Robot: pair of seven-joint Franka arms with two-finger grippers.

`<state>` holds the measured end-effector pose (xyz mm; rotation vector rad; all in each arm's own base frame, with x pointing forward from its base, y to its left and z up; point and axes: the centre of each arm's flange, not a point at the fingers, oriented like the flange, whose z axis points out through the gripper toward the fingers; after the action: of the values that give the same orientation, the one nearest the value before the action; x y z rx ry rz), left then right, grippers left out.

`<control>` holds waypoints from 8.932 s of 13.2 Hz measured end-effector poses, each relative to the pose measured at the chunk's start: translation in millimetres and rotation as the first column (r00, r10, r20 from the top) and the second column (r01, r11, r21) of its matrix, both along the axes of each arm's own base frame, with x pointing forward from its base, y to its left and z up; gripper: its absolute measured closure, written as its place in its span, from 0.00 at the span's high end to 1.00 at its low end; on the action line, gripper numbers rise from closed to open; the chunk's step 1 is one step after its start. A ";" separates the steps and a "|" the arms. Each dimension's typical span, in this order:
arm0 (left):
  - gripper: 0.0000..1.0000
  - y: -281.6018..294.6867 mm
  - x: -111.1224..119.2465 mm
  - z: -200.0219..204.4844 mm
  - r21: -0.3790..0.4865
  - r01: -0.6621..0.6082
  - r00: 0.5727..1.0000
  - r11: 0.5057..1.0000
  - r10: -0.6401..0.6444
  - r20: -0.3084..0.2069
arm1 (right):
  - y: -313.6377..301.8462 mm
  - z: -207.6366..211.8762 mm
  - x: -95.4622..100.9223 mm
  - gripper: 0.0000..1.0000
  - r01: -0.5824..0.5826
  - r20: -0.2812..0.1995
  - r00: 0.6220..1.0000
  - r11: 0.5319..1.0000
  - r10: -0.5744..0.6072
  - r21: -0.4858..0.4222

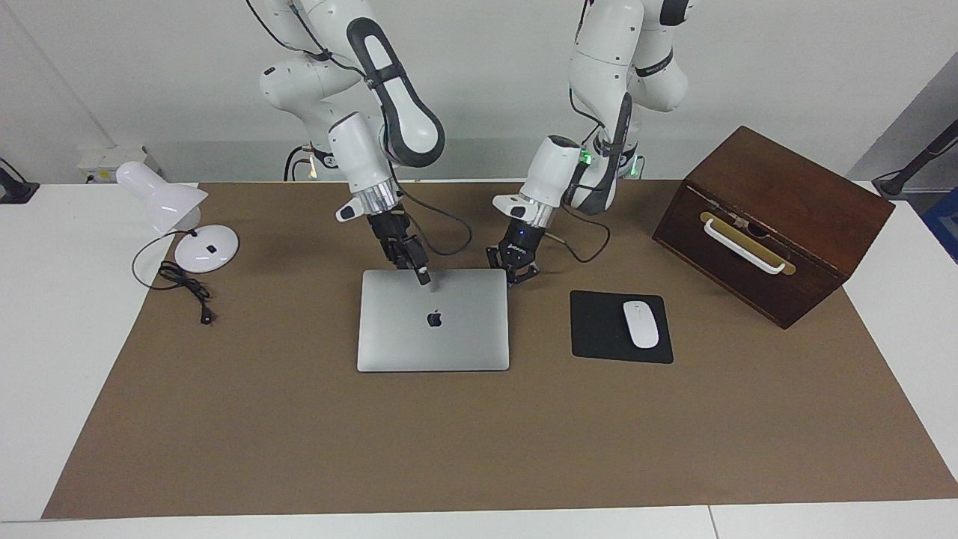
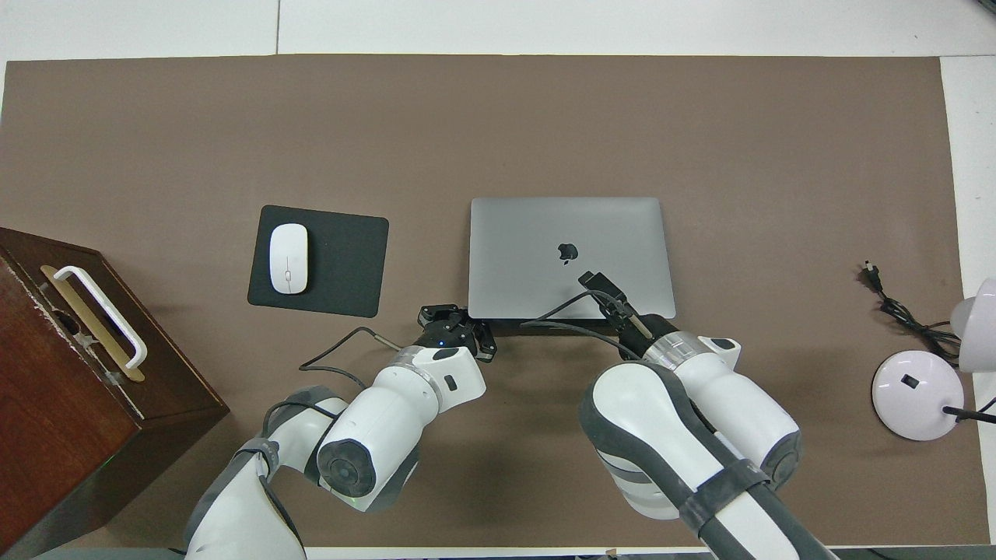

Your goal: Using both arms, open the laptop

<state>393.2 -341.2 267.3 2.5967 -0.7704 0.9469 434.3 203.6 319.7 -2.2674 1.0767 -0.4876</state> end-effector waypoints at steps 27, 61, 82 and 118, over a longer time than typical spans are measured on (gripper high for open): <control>0.01 0.0 0.1 -0.2 0.000 0.000 1.000 1.000 0.000 0.001 | 17.5 96.7 77.5 1.00 0.041 0.195 0.978 0.988 -0.070 0.148; 0.01 -0.2 2.1 -0.2 -0.009 -0.014 1.000 1.000 0.014 -0.003 | -57.7 188.6 215.2 1.00 -0.044 0.380 0.923 0.959 -0.068 0.279; 0.01 35.8 69.7 153.2 0.104 -0.144 0.946 0.984 0.168 -0.278 | -240.2 325.4 256.7 1.00 -0.462 -0.111 0.886 0.843 0.450 -0.275; 1.00 360.6 118.3 394.7 0.315 -0.344 0.766 0.885 0.458 -0.451 | -203.3 345.4 93.7 1.00 -0.711 -0.484 0.696 0.601 0.531 -0.364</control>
<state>511.5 19.4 661.9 3.0682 -0.1687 0.2072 528.0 0.4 665.1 -3.0981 0.1626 -0.0895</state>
